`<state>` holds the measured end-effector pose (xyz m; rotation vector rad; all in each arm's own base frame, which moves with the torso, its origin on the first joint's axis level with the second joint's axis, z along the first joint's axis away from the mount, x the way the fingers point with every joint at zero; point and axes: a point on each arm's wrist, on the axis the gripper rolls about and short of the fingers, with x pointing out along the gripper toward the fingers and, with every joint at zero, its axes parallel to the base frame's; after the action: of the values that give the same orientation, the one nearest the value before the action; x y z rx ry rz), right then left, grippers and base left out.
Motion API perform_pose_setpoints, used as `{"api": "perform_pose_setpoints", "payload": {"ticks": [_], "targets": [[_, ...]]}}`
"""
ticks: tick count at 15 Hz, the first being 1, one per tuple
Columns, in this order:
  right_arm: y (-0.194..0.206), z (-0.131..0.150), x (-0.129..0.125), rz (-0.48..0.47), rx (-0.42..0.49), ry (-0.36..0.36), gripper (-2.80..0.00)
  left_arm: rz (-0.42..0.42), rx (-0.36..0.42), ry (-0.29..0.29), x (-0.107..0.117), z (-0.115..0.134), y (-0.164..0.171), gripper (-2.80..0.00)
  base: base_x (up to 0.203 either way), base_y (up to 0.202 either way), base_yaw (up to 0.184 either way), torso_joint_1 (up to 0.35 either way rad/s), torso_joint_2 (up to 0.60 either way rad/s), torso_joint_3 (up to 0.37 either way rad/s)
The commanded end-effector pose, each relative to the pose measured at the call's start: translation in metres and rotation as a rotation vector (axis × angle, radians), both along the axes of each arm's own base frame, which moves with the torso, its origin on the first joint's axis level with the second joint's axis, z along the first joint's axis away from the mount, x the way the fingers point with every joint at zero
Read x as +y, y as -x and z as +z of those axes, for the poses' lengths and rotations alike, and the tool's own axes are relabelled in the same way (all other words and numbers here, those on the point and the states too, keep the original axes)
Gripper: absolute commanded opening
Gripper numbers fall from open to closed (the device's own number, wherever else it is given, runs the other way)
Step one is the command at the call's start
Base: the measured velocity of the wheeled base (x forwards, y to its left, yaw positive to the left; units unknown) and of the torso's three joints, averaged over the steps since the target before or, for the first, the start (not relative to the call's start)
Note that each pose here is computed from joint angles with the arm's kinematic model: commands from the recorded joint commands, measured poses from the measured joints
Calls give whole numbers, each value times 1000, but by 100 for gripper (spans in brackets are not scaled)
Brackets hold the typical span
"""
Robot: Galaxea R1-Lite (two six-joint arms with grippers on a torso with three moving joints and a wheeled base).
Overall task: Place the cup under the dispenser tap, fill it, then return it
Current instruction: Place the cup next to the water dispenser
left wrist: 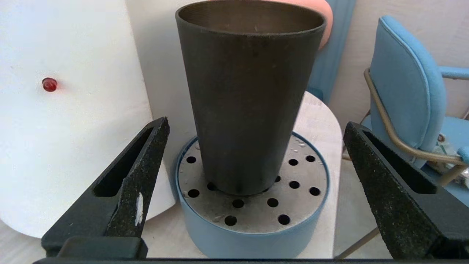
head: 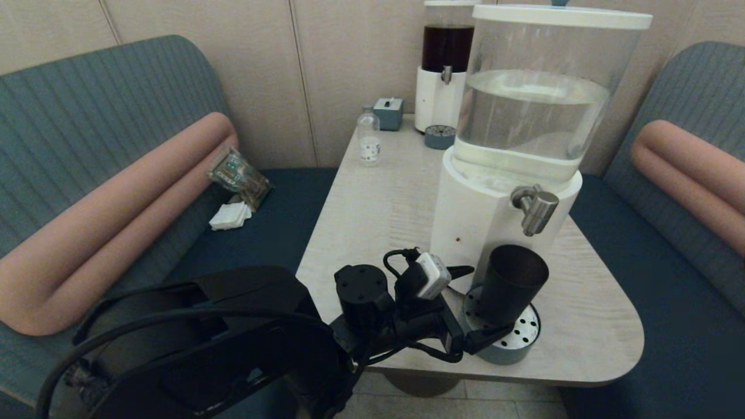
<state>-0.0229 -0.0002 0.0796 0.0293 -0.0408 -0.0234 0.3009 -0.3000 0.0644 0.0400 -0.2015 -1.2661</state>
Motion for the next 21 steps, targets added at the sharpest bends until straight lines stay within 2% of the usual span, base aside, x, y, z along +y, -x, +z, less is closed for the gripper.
{"api": "perform_pose_setpoints", "payload": {"ticks": [1, 8, 14, 21], "targets": [[-1, -4, 0, 0, 16, -1, -280, -4, -10, 8, -3, -3, -3, 0, 0, 0, 0, 0, 0, 0], [-1, -4, 0, 0, 16, 0, -280, -7, -36, 38, -13, -3, -13, 0, 0, 0, 0, 0, 0, 0], [-1, -4, 0, -1, 16, 0, -280, -13, -27, 31, -18, -13, -14, 0, 0, 0, 0, 0, 0, 0], [-1, -4, 0, 0, 16, -2, -280, -29, -43, 54, -30, -10, -15, 0, 0, 0, 0, 0, 0, 0]]}}
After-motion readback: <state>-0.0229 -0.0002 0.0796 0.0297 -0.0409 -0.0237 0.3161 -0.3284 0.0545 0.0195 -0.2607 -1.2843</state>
